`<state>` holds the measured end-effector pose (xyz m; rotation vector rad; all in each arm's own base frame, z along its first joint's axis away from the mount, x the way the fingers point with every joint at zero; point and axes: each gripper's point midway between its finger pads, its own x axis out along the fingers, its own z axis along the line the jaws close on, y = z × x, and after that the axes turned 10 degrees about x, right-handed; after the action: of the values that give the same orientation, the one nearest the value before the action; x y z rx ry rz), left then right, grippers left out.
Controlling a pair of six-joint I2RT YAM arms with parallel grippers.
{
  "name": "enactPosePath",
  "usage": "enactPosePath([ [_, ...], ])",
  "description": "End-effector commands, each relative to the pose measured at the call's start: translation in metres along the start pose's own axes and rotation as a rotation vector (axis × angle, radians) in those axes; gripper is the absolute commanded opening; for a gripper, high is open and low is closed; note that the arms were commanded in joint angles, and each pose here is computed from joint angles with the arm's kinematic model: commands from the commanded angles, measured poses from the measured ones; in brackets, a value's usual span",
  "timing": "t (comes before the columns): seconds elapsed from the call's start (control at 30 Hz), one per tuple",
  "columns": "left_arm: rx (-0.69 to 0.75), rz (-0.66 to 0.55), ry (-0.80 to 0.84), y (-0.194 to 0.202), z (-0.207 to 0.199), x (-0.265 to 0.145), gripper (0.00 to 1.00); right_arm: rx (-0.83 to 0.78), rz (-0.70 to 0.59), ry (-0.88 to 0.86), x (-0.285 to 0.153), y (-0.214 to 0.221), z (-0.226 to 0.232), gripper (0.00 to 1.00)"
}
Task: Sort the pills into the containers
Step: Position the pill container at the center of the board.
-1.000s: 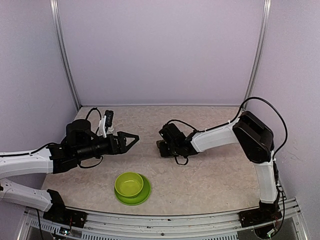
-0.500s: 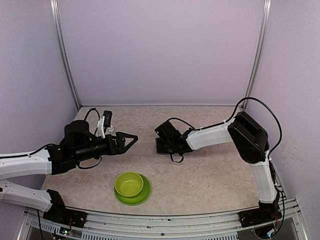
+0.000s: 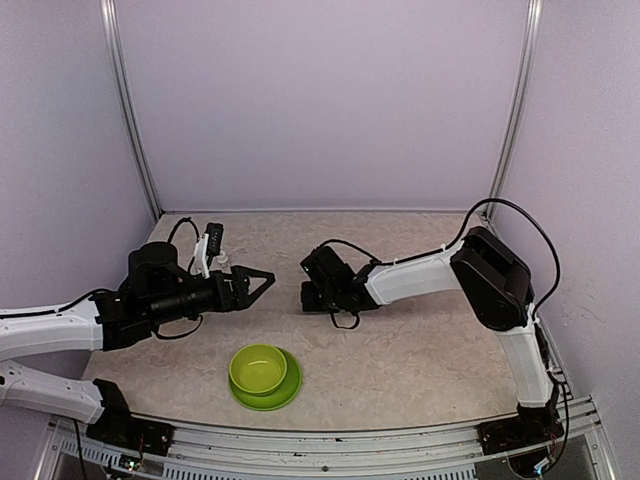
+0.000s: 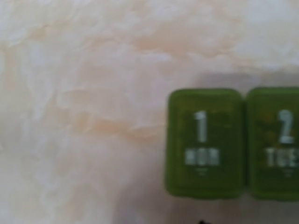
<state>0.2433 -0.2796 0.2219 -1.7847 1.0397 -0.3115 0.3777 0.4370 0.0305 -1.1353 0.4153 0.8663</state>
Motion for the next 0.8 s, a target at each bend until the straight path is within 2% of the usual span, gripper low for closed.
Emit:
enactPosePath([
  [0.0, -0.003, -0.033, 0.002, -0.006, -0.002, -0.004, 0.99, -0.039, 0.108, 0.046, 0.016, 0.035, -0.015, 0.43],
  [0.77, -0.006, -0.035, 0.003, -0.006, -0.002, -0.007, 0.99, -0.081, 0.1, 0.071, 0.037, 0.016, -0.024, 0.44],
])
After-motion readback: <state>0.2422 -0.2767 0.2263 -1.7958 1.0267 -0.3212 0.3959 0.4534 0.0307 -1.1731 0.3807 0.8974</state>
